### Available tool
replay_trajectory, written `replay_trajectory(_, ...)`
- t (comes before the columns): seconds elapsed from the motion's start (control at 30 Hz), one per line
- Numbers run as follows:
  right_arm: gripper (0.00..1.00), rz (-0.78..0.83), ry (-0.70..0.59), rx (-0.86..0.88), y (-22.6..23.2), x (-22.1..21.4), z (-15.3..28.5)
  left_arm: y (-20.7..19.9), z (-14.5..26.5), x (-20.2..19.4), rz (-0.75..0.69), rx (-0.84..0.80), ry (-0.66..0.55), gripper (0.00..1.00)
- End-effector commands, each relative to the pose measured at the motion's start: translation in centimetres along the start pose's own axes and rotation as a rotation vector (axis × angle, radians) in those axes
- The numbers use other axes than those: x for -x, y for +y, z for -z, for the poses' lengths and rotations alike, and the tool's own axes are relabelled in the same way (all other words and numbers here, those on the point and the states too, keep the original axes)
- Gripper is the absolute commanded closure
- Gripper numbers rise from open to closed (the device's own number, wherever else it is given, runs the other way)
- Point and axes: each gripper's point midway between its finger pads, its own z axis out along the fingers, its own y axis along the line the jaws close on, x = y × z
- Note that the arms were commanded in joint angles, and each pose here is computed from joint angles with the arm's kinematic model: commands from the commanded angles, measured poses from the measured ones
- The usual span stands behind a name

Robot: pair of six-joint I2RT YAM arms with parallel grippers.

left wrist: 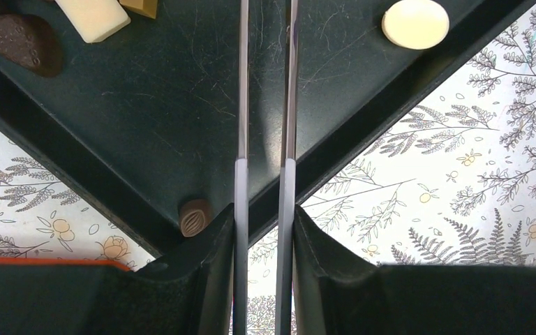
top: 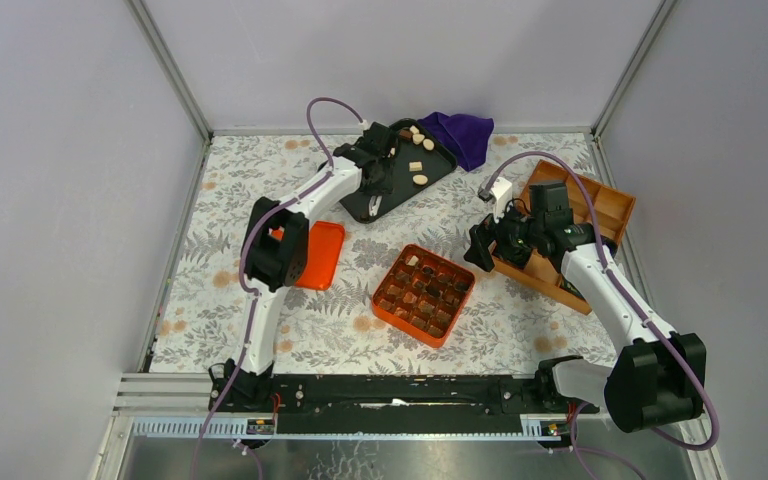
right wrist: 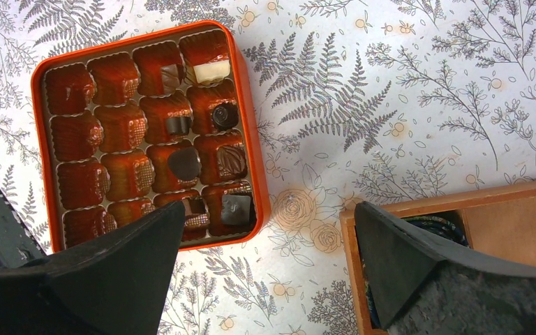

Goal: Pack the chocolate
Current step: Pick up the fake chocolate from the plate, then place the fake chocolate in the packing box.

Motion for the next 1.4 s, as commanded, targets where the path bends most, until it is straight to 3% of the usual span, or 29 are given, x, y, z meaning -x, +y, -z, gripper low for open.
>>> replay_trajectory(0.0,0.00,0.049,-0.038,-0.004,0.1,1.1,0.2,-0.8,3.4,3.0,0.012,-0.051,-0.082,1.00)
replay_trajectory(0.2,0.00,0.051,-0.037,-0.003,0.1,1.0,0.2,-1.1,9.4,3.9,0.004,-0.135,-0.182,1.00)
replay_trajectory(0.4,0.00,0.054,-0.035,0.001,0.2,0.8,0.2,-1.6,15.3,1.2,0.011,-0.281,-0.211,1.00)
replay_trajectory(0.87,0.00,0.058,-0.020,0.026,0.4,0.3,-0.2,-3.6,27.9,-19.5,0.085,-0.644,-0.121,1.00)
replay_trajectory(1.13,0.00,0.056,-0.014,0.036,0.5,0.0,-0.4,-2.9,28.1,-26.0,0.121,-0.611,-0.026,1.00)
replay_trajectory(1.37,0.00,0.055,-0.014,0.047,0.7,-0.1,-0.5,-3.0,27.3,-27.5,0.029,-0.467,-0.002,1.00)
